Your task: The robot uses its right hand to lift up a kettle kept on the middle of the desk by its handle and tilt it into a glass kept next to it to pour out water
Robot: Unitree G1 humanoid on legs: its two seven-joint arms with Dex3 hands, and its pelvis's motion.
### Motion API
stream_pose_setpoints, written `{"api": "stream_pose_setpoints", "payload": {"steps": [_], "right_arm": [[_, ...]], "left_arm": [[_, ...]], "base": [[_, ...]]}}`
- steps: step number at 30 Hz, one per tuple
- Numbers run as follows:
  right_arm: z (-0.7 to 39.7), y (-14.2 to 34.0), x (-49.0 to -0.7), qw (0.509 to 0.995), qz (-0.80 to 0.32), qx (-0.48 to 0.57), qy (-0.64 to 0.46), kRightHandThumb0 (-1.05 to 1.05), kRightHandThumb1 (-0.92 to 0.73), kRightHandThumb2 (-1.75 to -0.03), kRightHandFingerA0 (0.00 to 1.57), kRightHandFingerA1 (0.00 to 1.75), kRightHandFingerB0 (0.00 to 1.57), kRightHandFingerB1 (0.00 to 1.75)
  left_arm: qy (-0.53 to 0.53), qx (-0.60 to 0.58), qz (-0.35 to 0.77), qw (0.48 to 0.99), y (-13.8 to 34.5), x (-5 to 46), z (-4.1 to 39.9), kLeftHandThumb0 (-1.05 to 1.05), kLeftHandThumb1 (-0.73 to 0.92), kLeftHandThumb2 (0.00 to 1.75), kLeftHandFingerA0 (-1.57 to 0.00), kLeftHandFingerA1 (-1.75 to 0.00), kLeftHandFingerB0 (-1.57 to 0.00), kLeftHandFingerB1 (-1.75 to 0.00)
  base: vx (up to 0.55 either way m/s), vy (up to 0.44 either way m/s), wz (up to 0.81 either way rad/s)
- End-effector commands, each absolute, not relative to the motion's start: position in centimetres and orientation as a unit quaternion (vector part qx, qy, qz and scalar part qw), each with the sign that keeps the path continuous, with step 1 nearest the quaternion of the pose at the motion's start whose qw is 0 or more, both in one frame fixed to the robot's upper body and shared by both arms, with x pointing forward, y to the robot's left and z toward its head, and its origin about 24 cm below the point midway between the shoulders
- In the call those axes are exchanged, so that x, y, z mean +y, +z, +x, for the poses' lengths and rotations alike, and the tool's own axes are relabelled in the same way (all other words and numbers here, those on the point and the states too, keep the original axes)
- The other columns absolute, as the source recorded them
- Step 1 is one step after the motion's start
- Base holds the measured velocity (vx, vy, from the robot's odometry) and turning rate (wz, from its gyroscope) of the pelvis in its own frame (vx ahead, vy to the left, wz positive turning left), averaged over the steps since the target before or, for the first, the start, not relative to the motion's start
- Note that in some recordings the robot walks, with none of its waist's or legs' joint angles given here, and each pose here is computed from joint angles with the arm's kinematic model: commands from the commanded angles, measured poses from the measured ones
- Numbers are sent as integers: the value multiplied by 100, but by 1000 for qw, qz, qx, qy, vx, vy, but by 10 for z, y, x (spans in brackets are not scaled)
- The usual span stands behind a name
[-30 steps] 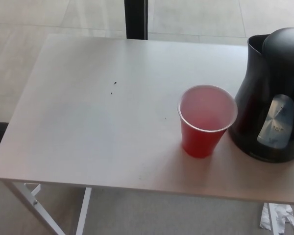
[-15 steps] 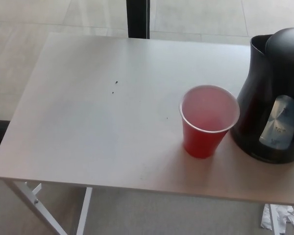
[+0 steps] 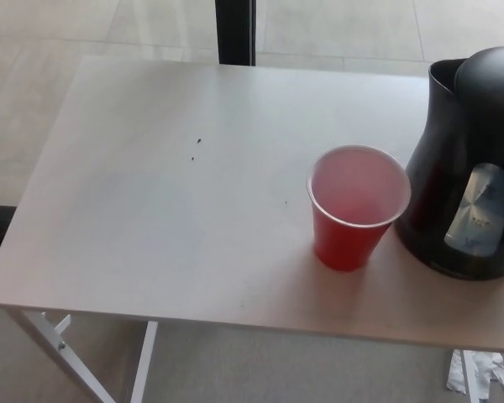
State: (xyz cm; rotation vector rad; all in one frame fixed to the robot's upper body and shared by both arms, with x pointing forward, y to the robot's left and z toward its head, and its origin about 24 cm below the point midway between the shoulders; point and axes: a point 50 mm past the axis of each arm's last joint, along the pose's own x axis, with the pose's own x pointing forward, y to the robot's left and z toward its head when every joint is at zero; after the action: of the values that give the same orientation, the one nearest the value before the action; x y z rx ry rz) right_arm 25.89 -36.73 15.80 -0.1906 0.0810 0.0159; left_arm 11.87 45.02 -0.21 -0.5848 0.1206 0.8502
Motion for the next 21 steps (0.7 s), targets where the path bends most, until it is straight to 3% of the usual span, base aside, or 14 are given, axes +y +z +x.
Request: {"api": "stream_pose_setpoints", "payload": {"steps": [1, 3, 4, 7, 9, 11, 16, 17, 18, 19, 20, 21], "right_arm": [[265, 154, -361, 984, -129, 112, 41, -66, -37, -78, 0, 17, 0, 11], [265, 154, -361, 984, -129, 113, 42, -66, -37, -78, 0, 17, 0, 11], [267, 149, -363, 978, -145, 140, 52, -74, -41, -78, 0, 8, 0, 0], [269, 144, -366, 973, -157, 160, 53, -72, -41, -76, 0, 10, 0, 0], [270, 141, -367, 966, -184, 173, 55, -63, -37, -78, 1, 42, 0, 11], [271, 140, -368, 965, -188, 176, 50, -64, -37, -78, 1, 36, 0, 10], [273, 138, -369, 959, -209, 189, 39, -60, -36, -75, 8, 48, 0, 13], [273, 137, -370, 957, -216, 192, 37, -62, -39, -62, 11, 40, 2, 11], [274, 136, -370, 955, -219, 196, 36, -62, -37, -80, 6, 47, 0, 15], [276, 135, -370, 954, -219, 199, 37, -62, -37, -80, 6, 47, 0, 15], [276, 134, -371, 954, -219, 200, 37, -62, -37, -76, 0, 16, 1, 15], [277, 134, -369, 955, -219, 199, 37, -62, -35, -72, 0, 12, 0, 8]], "left_arm": [[398, 47, -301, 865, 3, 455, 116, -105, 62, 77, -69, -60, -61, -79], [398, 47, -301, 865, 4, 455, 116, -105, 62, 77, -69, -60, -61, -79], [395, 47, -304, 866, 4, 455, 116, -105, 60, 76, -64, -59, -62, -78], [396, 47, -301, 866, 4, 455, 117, -105, 61, 79, -69, -60, -58, -82], [396, 46, -300, 866, 5, 455, 118, -105, 60, 77, -65, -60, -59, -81], [399, 47, -303, 864, 4, 455, 118, -105, 61, 78, -72, -60, -63, -80], [394, 45, -300, 868, 4, 454, 119, -105, 62, 77, -76, -63, -66, -79], [395, 45, -300, 867, 4, 454, 119, -105, 63, 77, -78, -63, -66, -77], [395, 45, -302, 866, 4, 454, 119, -105, 62, 77, -76, -63, -67, -77], [395, 44, -306, 865, 4, 454, 118, -105, 62, 77, -76, -63, -67, -77], [395, 44, -306, 865, 4, 454, 118, -105, 62, 77, -76, -63, -67, -77], [395, 46, -303, 866, 3, 454, 118, -105, 62, 77, -70, -61, -65, -78]], "base": [[0, 0, 0], [0, 0, 0], [0, 0, 0], [0, 0, 0], [0, 0, 0], [0, 0, 0], [0, 0, 0], [0, 0, 0], [0, 0, 0], [0, 0, 0], [0, 0, 0], [0, 0, 0]]}}
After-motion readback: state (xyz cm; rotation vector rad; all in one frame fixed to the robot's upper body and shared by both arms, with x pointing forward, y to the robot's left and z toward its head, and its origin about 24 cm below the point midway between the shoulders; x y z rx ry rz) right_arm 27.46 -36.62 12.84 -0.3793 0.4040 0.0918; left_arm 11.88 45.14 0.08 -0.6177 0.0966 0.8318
